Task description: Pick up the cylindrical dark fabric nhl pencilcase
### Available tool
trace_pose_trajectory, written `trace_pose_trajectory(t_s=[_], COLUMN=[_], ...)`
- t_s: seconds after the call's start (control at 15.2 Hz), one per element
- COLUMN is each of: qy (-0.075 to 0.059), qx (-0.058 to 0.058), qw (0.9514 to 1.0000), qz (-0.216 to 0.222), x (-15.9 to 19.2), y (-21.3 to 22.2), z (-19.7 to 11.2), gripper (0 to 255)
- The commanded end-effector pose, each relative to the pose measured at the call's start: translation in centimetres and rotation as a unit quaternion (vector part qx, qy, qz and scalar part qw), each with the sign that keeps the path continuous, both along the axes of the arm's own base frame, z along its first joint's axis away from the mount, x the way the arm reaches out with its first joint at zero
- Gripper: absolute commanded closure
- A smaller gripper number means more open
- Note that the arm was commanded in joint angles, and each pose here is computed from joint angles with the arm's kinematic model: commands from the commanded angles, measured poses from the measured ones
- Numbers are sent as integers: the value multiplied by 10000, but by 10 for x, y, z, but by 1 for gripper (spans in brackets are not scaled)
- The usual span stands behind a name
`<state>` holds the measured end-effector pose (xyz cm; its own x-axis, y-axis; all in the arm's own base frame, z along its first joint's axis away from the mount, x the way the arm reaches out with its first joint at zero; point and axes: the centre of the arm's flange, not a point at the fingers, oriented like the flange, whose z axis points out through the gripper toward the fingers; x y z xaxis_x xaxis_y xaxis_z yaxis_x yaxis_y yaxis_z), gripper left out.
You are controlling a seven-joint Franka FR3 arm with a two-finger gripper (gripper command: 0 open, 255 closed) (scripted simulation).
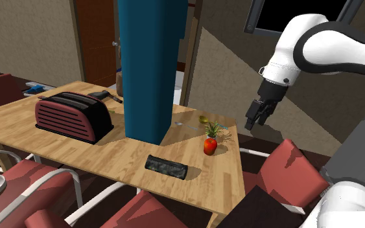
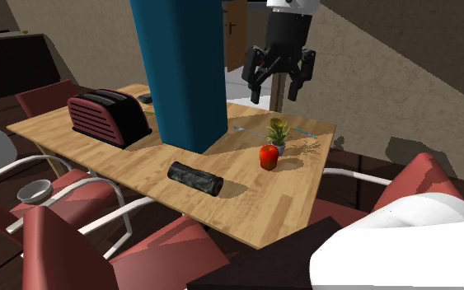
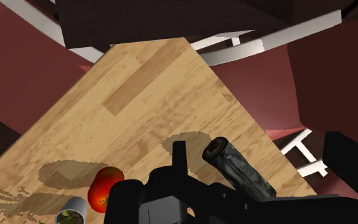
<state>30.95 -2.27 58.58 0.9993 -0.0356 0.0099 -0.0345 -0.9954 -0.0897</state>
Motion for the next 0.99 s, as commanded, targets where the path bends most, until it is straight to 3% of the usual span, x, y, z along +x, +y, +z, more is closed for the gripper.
trace_pose_trajectory(t_s=[0.0,0.46,0.92], qy=[0,45,90], qx=[0,-157,-314], qw=[10000,9974,9898], qz=[0,696,1388], x=[0,66,129], y=[0,17,42], z=[0,-66,-132], gripper=[0,0,0])
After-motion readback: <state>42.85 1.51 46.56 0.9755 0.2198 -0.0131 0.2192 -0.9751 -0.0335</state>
